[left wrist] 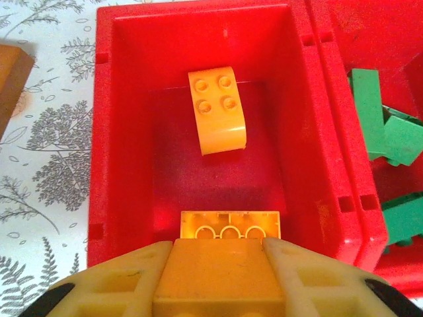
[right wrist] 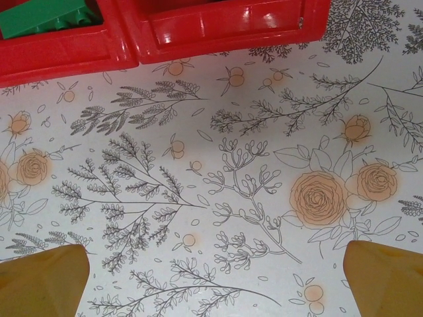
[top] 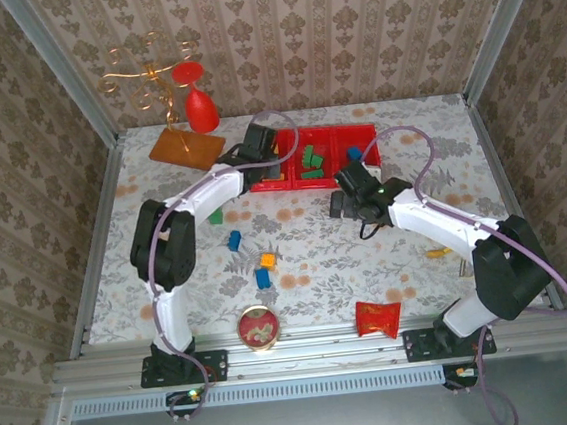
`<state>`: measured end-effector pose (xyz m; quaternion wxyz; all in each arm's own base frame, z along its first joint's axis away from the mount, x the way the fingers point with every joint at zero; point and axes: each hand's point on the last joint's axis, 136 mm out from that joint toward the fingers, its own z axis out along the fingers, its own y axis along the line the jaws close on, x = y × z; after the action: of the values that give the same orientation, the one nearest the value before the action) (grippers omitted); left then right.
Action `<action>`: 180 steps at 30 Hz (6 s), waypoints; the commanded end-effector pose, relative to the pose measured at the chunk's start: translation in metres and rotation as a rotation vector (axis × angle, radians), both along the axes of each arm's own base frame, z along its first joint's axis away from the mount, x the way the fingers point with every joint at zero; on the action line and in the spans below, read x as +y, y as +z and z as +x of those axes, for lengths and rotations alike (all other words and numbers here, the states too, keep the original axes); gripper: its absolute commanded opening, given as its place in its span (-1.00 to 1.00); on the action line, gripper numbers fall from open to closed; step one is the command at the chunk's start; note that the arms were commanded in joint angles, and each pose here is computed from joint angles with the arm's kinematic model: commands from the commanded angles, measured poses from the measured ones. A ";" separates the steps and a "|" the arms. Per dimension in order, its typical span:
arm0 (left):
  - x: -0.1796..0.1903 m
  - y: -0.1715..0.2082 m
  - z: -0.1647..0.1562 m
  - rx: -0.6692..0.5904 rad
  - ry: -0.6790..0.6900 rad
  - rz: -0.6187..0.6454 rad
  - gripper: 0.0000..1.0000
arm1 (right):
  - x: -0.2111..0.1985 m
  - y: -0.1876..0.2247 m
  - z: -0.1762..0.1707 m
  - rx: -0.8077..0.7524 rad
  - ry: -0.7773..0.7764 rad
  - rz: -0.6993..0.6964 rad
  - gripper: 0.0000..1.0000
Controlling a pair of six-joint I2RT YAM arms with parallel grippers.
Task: Sort the legos into containers by color
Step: Place the lego in the container, then pick up the lego from the middle-left of the table, then place the lego in the container.
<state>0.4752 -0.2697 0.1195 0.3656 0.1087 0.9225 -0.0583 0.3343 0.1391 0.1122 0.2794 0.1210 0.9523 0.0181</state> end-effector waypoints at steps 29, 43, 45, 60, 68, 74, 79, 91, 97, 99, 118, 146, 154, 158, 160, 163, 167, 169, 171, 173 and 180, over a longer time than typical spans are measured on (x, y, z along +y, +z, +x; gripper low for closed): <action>0.011 0.045 0.000 -0.077 0.028 -0.003 0.18 | -0.006 0.017 -0.005 -0.064 -0.031 -0.049 1.00; 0.077 0.068 -0.061 -0.123 0.153 -0.022 1.00 | -0.011 0.022 -0.006 -0.080 -0.049 -0.060 1.00; 0.092 0.063 -0.071 -0.115 0.186 -0.022 1.00 | -0.012 0.022 -0.005 -0.081 -0.054 -0.063 1.00; 0.165 -0.014 -0.100 0.101 0.287 -0.066 0.95 | -0.017 0.020 -0.005 -0.067 -0.111 -0.078 1.00; 0.164 -0.034 -0.098 0.162 0.269 -0.075 0.64 | -0.017 0.020 -0.004 -0.064 -0.118 -0.081 1.00; 0.166 -0.051 -0.091 0.208 0.284 -0.051 0.44 | -0.017 0.019 -0.004 -0.060 -0.116 -0.083 1.00; 0.169 -0.061 -0.085 0.234 0.293 -0.012 0.36 | -0.018 0.018 -0.004 -0.055 -0.117 -0.090 1.00; 0.171 -0.076 -0.070 0.262 0.289 0.041 0.15 | -0.024 0.018 -0.004 -0.067 -0.146 -0.112 1.00; 0.170 -0.079 -0.068 0.267 0.283 0.046 0.00 | -0.026 0.021 -0.005 -0.107 -0.148 -0.089 1.00; 0.169 -0.080 -0.068 0.268 0.281 0.046 -0.07 | -0.026 0.023 -0.006 -0.116 -0.146 -0.085 1.00; 0.119 -0.034 -0.069 0.166 0.172 0.007 -0.45 | -0.042 0.024 -0.016 -0.109 -0.184 -0.140 1.00; -0.104 0.059 -0.009 -0.135 -0.242 -0.087 -0.42 | -0.068 0.041 -0.036 -0.183 -0.258 -0.128 1.00; -0.112 0.035 0.006 -0.095 -0.236 -0.021 -0.36 | -0.069 0.041 -0.036 -0.184 -0.258 -0.128 1.00; -0.111 0.028 0.010 -0.087 -0.229 0.008 -0.28 | -0.069 0.042 -0.036 -0.185 -0.260 -0.130 1.00; -0.112 0.028 0.011 -0.088 -0.229 0.014 -0.26 | -0.069 0.042 -0.036 -0.185 -0.260 -0.128 1.00; -0.112 0.028 0.013 -0.087 -0.226 0.018 -0.19 | -0.069 0.042 -0.036 -0.183 -0.257 -0.126 1.00; -0.112 0.031 0.015 -0.092 -0.222 0.021 -0.01 | -0.068 0.042 -0.036 -0.183 -0.250 -0.123 1.00; -0.113 0.034 0.015 -0.095 -0.222 0.017 0.06 | -0.067 0.044 -0.035 -0.186 -0.248 -0.122 1.00; -0.113 0.040 0.015 -0.101 -0.222 0.010 0.10 | -0.067 0.046 -0.035 -0.191 -0.244 -0.121 1.00; -0.114 0.048 0.013 -0.107 -0.224 -0.003 0.15 | -0.067 0.048 -0.035 -0.194 -0.242 -0.120 1.00; -0.110 0.093 0.002 -0.165 -0.235 -0.050 0.38 | -0.064 0.052 -0.034 -0.197 -0.223 -0.109 1.00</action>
<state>0.4868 -0.3803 0.1559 0.3965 0.2117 0.8883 -0.0944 0.3018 0.0826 0.1573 0.3697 0.2072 0.9049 -0.0402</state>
